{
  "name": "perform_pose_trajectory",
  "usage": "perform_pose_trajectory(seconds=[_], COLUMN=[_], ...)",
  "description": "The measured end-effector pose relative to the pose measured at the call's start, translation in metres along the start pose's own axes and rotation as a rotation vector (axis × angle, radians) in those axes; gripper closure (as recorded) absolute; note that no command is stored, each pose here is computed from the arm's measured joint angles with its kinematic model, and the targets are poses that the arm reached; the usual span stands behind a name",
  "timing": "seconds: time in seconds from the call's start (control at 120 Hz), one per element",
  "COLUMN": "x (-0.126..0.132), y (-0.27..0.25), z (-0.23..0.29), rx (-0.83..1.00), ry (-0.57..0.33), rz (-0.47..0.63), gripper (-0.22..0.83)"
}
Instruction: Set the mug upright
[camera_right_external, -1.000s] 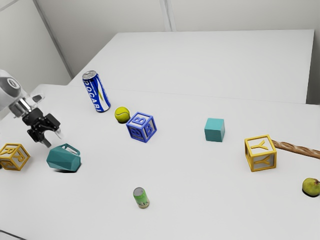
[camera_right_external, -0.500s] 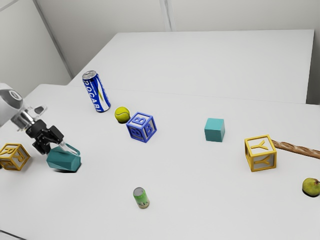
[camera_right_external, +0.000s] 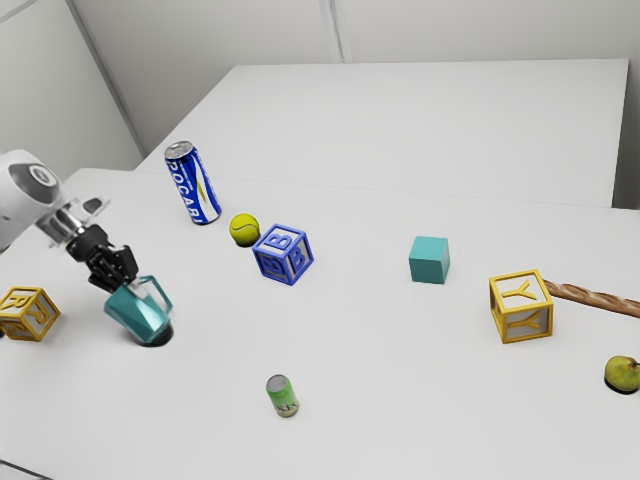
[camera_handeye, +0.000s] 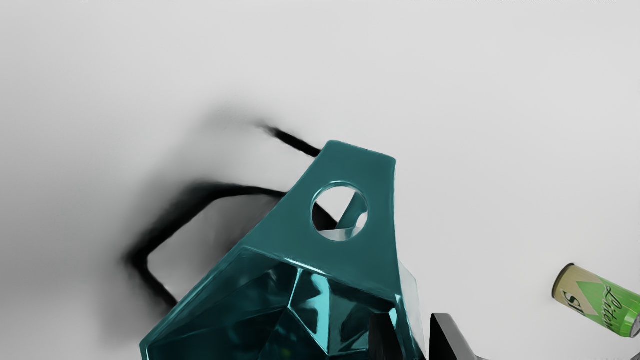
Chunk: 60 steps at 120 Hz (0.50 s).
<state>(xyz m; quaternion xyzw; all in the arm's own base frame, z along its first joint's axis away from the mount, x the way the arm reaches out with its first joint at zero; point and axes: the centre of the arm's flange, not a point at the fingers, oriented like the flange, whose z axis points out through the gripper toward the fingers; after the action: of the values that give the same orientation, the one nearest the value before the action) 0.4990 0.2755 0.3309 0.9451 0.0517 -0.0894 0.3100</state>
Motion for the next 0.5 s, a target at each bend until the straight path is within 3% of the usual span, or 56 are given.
perform_pose_trajectory(seconds=[0.308,0.5], x=[0.002,-0.011], y=[0.023,0.119], z=[-0.009,0.001], rx=[0.012,0.175], ry=[0.005,-0.002], rz=[-0.008,0.102], gripper=[0.75,0.76])
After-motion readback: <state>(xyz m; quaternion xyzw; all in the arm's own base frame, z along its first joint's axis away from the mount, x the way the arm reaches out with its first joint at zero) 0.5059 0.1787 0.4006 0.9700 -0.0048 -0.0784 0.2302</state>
